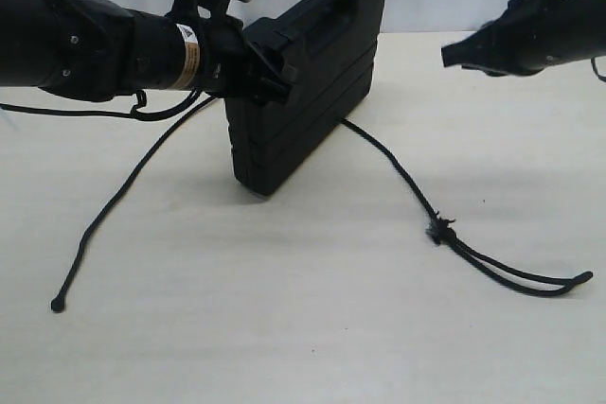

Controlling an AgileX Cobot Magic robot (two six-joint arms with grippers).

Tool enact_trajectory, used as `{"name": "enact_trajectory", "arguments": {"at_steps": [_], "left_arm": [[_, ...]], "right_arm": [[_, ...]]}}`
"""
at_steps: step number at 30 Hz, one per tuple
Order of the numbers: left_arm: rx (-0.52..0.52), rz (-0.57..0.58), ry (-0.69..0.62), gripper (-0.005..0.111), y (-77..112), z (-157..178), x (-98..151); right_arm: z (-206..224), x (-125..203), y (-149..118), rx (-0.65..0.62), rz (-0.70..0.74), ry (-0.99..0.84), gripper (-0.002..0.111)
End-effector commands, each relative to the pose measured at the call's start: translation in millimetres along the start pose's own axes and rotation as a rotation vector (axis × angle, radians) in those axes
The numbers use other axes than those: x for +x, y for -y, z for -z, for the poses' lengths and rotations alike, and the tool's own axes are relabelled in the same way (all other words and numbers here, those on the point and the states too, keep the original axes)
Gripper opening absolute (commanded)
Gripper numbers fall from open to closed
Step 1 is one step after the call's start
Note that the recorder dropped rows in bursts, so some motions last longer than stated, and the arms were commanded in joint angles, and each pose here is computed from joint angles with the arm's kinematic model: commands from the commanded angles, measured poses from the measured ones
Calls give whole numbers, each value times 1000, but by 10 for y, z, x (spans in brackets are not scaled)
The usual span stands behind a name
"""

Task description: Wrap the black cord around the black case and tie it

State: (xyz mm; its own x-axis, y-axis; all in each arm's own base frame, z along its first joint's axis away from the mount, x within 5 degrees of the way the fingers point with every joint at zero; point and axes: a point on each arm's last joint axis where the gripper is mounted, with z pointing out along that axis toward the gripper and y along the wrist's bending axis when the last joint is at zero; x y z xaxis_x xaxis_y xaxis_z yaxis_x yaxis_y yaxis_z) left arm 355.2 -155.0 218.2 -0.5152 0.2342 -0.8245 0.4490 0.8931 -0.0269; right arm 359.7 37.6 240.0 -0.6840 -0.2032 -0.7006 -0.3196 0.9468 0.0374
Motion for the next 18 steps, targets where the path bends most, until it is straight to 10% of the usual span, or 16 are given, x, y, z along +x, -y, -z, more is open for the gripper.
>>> {"name": "enact_trajectory", "arguments": {"at_steps": [1, 8, 12, 18], "left_arm": [[-36, -37, 4, 0, -34, 11, -14], [-32, -81, 2, 0, -29, 11, -12], [-14, -81, 0, 0, -13, 10, -10], [5, -84, -2, 0, 4, 10, -7]], "right_arm": [[56, 65, -93, -105, 360, -173, 7], [105, 292, -323, -304, 886, -466, 43], [13, 504, -348, -287, 691, -578, 67], [-261, 734, -367, -205, 370, -654, 69]]}}
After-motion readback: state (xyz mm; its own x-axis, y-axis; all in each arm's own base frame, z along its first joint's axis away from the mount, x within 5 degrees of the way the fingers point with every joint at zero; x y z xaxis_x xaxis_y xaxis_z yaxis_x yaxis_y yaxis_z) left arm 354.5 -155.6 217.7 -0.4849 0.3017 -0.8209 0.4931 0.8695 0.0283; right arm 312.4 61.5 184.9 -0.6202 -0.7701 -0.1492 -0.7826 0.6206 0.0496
